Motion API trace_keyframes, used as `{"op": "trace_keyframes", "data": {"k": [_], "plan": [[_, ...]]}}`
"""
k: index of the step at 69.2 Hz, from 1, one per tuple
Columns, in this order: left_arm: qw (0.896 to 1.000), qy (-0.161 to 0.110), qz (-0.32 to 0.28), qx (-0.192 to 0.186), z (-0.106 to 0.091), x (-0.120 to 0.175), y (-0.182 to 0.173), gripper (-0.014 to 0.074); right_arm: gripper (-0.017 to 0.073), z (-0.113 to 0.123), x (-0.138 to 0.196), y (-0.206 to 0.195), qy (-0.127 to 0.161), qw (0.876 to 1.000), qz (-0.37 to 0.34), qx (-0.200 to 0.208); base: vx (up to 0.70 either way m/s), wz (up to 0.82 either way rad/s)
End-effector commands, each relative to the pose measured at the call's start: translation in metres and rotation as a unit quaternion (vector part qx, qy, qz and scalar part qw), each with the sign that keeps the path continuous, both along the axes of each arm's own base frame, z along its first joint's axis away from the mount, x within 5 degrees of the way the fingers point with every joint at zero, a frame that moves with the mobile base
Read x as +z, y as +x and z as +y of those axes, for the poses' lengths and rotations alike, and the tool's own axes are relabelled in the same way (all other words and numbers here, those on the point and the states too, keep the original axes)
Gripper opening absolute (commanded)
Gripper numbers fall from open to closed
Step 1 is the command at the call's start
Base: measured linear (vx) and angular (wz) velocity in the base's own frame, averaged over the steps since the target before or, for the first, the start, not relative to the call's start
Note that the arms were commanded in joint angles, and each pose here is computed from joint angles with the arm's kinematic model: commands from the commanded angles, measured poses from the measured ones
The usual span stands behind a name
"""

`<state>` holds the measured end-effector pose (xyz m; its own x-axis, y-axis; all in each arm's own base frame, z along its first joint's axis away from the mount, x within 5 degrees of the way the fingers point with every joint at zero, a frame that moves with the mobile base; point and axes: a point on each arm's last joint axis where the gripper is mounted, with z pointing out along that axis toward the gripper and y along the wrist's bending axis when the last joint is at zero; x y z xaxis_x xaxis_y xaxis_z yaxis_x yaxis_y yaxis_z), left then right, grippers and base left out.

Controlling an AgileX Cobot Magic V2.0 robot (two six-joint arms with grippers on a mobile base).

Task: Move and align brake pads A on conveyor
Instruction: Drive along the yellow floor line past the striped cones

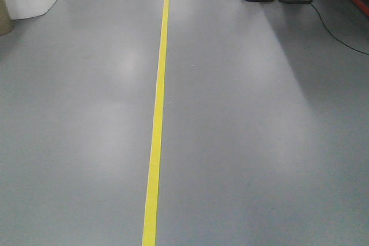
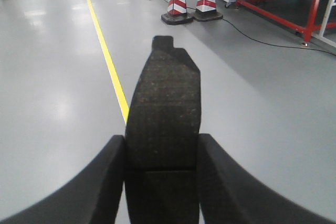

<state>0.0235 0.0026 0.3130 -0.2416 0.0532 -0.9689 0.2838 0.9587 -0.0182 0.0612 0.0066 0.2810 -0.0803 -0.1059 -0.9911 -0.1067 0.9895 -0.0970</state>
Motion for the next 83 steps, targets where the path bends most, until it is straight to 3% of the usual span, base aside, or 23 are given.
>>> {"op": "trace_keyframes", "data": {"k": [1, 83], "plan": [[0.999, -0.016, -0.051, -0.008, -0.0015, 0.0156, 0.0009, -0.0006, -0.0005, -0.0011, 0.0195, -0.0008, 0.000, 0.998, -0.064, -0.007, 0.75, -0.03], [0.999, -0.016, -0.051, -0.008, -0.0015, 0.0156, 0.0009, -0.0006, -0.0005, -0.0011, 0.0195, -0.0008, 0.000, 0.998, -0.064, -0.007, 0.83, 0.00]]}}
